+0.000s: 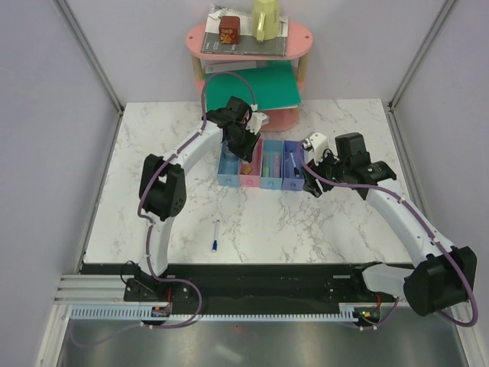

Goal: Sort the stationery into containers
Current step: Place the stationery in the storage box.

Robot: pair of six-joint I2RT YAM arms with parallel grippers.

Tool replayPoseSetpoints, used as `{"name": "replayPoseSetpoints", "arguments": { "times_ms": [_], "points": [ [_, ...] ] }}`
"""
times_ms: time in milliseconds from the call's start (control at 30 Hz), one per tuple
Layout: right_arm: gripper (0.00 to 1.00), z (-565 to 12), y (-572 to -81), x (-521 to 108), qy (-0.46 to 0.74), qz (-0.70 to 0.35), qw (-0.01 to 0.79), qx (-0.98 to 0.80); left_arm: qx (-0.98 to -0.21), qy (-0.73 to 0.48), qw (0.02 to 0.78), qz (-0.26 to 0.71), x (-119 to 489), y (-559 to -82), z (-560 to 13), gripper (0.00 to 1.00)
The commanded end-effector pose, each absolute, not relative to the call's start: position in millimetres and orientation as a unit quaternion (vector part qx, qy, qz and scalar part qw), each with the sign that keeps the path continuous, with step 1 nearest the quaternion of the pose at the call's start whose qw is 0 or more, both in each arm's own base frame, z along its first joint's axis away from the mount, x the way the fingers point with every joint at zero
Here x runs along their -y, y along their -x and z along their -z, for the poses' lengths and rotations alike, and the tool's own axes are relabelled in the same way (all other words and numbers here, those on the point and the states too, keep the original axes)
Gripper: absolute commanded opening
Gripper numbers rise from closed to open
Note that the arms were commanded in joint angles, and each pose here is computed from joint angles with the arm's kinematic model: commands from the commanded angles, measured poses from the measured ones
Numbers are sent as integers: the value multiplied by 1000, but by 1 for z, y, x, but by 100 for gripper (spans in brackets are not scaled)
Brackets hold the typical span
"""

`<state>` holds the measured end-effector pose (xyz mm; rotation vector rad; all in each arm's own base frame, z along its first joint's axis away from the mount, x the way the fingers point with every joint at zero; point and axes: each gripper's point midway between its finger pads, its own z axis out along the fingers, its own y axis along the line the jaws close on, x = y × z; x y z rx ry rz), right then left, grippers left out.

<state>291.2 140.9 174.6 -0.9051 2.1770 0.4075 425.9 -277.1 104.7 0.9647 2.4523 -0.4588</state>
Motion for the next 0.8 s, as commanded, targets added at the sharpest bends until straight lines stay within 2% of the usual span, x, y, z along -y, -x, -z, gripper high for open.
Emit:
{"name": "replayPoseSetpoints", "arguments": {
  "times_ms": [0, 33, 67, 133, 167, 267, 367, 567, 600, 767],
  "points": [
    [70, -174, -292, -142, 354, -156, 374, -843, -887, -341, 251, 184, 290, -434, -118, 7],
    [70, -174, -292, -142, 355, -157, 374, -842, -888, -341, 248, 184, 290, -433, -116, 12],
    [70, -175, -292, -142, 354, -156, 375, -842, -889, -339, 248, 185, 290, -433, -116, 24],
    [70, -177, -293, -141, 354, -154, 378, -842, -887, -339, 251, 187, 290, -433, -118, 34],
    [70, -178, -293, -140, 354, -152, 379, -841, -887, -338, 253, 189, 291, -433, -121, 43],
    [70, -180, -294, -140, 356, -149, 382, -840, -883, -336, 263, 194, 293, -434, -130, 57],
    [70, -181, -293, -140, 356, -149, 384, -839, -880, -334, 273, 199, 294, -435, -140, 66],
    [71, -187, -290, -138, 356, -146, 391, -836, -868, -348, 286, 209, 291, -421, -171, 66],
    [71, -187, -290, -137, 358, -144, 390, -836, -860, -351, 301, 215, 288, -413, -192, 66],
    [71, -189, -287, -136, 359, -141, 394, -834, -878, -364, 246, 190, 245, -347, -181, 68]
  ]
}}
